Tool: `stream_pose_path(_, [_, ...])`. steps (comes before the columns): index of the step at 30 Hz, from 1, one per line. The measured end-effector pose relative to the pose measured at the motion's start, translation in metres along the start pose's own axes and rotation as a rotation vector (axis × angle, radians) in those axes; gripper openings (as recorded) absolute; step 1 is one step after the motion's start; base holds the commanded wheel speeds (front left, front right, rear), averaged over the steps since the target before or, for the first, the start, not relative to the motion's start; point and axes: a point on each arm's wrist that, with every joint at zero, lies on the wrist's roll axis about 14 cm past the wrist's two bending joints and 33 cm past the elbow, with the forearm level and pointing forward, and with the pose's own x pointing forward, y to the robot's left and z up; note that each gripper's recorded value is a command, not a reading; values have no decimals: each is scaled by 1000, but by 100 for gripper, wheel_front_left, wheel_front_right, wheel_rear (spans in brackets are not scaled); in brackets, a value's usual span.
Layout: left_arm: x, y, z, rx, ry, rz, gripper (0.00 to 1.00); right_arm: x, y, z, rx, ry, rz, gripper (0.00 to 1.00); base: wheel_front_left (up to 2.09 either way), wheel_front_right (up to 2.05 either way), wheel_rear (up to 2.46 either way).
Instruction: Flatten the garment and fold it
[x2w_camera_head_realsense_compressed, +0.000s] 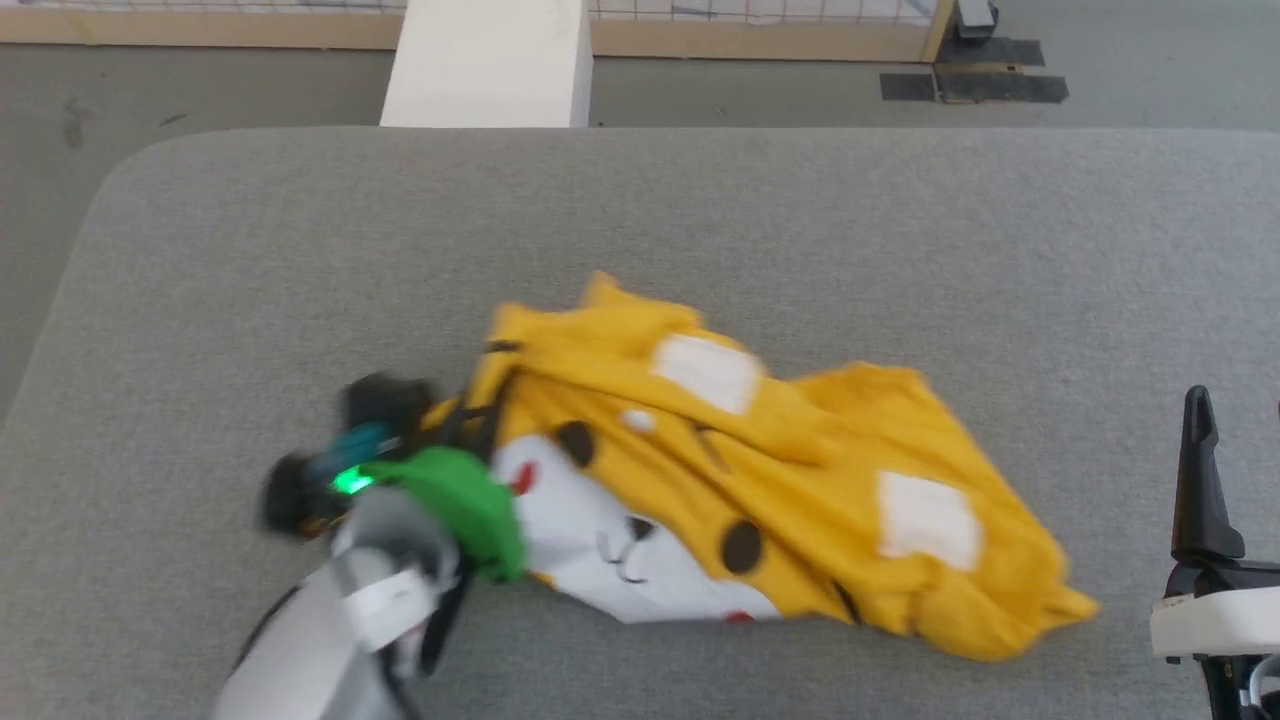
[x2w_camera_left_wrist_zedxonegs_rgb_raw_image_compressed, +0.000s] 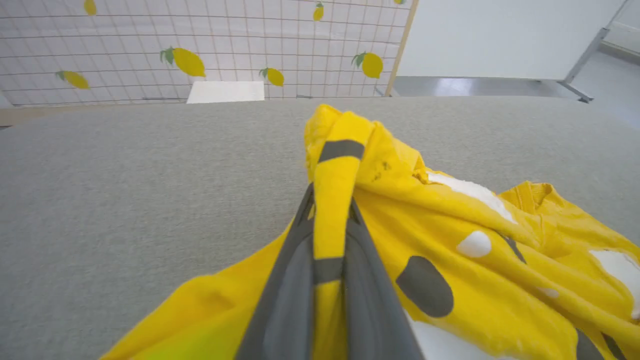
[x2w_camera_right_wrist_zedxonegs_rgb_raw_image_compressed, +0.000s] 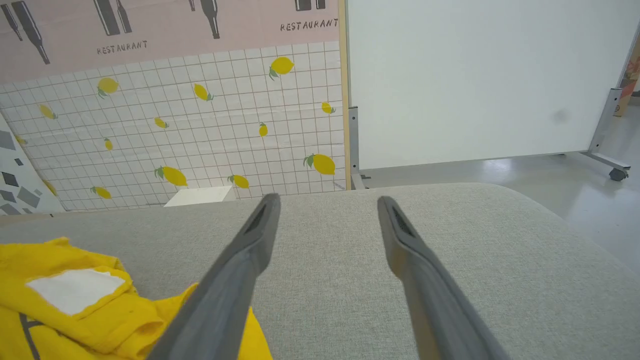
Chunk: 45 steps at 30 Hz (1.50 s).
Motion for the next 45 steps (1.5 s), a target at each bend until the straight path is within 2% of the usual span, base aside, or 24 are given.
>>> stream_pose_path(4, [-43,50,-29,-82,61,215,0,2,6,-1,9,4,17,100,0,0,0])
stream_pose_path(8, [-92,56,-83,-204,227,318,0,5,9,-6,12,20,26,100,0,0,0])
stream_pose_path(9, [-98,53,-91,-226,252,320,37,5,10,-7,12,24,28,100,0,0,0])
stream_pose_path(10, [-104,50,-96,-247,271,319,86,6,11,-8,13,27,32,100,0,0,0])
stream_pose_path(11, [-107,48,-97,-264,273,320,100,7,13,-10,14,30,37,100,0,0,0])
stream_pose_path(13, [-104,47,-87,-277,230,318,100,8,16,-12,16,38,44,100,0,0,0])
stream_pose_path(17, [-88,44,-38,-270,50,279,100,10,19,-15,18,48,54,100,0,0,0])
stream_pose_path(21, [-68,16,18,-206,-116,125,100,10,21,-17,20,53,59,100,0,0,0])
stream_pose_path(24, [-60,-8,24,-160,-110,18,100,10,19,-19,20,59,53,100,0,0,0])
stream_pose_path(29, [-54,-52,-21,-64,91,-174,100,10,12,-21,15,65,31,100,0,0,0])
stream_pose_path(30, [-55,-58,-34,-18,141,-204,100,10,11,-21,14,64,27,100,0,0,0])
stream_pose_path(34, [-61,-66,-86,121,325,-275,100,12,5,-19,7,57,10,100,0,0,0])
stream_pose_path(37, [-69,-68,-122,160,452,-311,100,14,3,-19,5,56,5,100,0,0,0])
stream_pose_path(40, [-64,-66,-134,198,486,-324,100,14,1,-22,3,61,-3,100,0,0,0])
stream_pose_path(41, [-62,-66,-135,200,490,-329,39,14,0,-23,3,63,-4,100,0,0,0])
stream_pose_path(42, [-59,-69,-135,189,488,-334,0,14,0,-23,4,63,-6,100,0,0,0])
stream_pose_path(45, [-53,-74,-128,119,470,-337,0,14,-1,-24,4,65,-9,100,0,0,0])
